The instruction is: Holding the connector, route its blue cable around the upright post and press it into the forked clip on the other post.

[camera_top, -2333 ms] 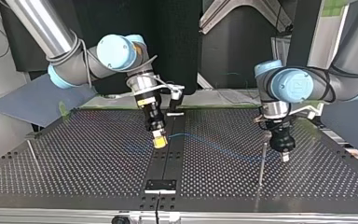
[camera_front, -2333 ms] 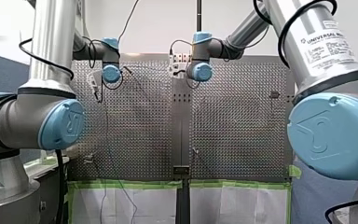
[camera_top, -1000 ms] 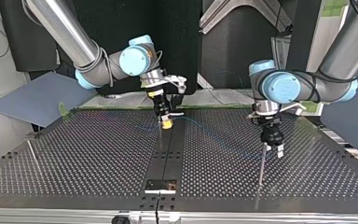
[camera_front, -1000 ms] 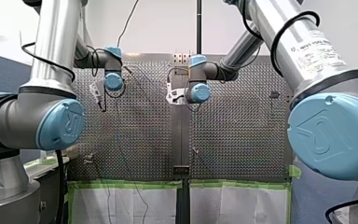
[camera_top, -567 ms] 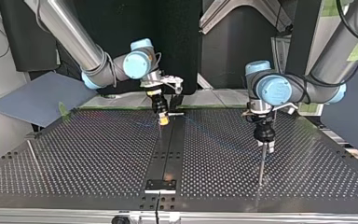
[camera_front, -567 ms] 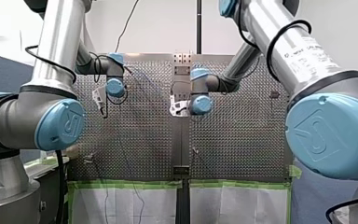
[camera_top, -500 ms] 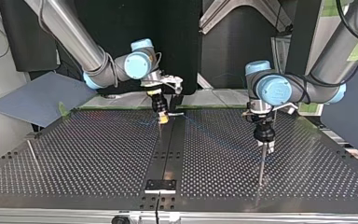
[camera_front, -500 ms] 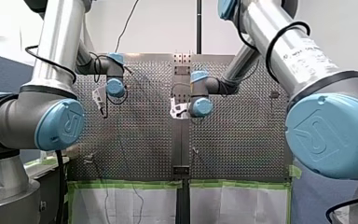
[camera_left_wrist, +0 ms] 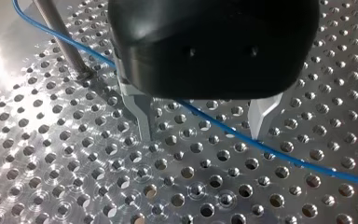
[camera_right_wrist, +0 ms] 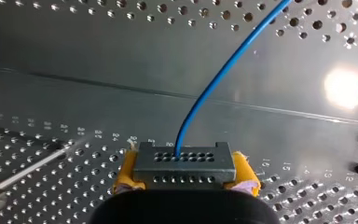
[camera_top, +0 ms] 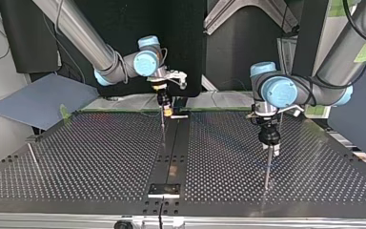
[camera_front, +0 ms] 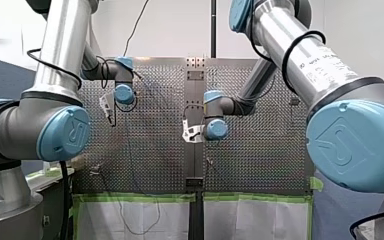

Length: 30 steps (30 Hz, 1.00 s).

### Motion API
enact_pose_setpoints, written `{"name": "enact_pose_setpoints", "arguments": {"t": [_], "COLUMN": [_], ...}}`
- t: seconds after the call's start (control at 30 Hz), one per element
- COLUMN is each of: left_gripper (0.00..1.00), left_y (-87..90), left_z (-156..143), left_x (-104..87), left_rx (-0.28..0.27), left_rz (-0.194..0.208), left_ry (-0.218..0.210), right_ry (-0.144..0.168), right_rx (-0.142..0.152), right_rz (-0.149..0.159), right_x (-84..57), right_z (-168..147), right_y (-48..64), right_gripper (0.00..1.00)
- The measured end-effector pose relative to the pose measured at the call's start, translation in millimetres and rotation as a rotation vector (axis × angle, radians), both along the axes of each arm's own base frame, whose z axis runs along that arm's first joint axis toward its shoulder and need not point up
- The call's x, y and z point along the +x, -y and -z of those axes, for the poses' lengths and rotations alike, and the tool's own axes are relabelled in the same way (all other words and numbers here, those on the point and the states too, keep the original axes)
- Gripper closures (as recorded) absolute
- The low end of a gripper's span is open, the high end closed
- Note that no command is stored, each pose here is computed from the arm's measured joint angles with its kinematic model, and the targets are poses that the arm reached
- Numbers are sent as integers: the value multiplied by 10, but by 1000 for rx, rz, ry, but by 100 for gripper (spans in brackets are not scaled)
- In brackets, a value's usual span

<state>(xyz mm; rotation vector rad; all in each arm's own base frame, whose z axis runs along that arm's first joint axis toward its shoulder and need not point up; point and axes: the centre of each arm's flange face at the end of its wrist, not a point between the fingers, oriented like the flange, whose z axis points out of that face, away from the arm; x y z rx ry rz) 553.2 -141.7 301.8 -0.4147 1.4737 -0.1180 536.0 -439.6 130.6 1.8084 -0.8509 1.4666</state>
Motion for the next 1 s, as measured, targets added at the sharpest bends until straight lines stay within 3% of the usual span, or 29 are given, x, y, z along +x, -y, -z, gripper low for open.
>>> {"name": "enact_pose_setpoints", "arguments": {"t": [0.27, 0.43, 0.8, 1.0], "left_gripper": [0, 0, 0, 0], "left_y": [14, 17, 17, 16], "left_z": [1, -1, 1, 1], "left_x": [-5, -4, -7, -7], "left_rx": [1, 1, 2, 5], "left_rz": [2, 2, -1, -1], "left_ry": [-1, 0, 0, -1], "right_ry": [8, 7, -62, -93], "right_rx": [7, 29, 75, 90], "right_rz": [6, 17, 56, 95], "right_x": [-72, -170, -267, -333], "right_z": [176, 413, 1066, 1388], "right_y": [-105, -162, -315, -346], "right_gripper": [100, 100, 100, 100]}}
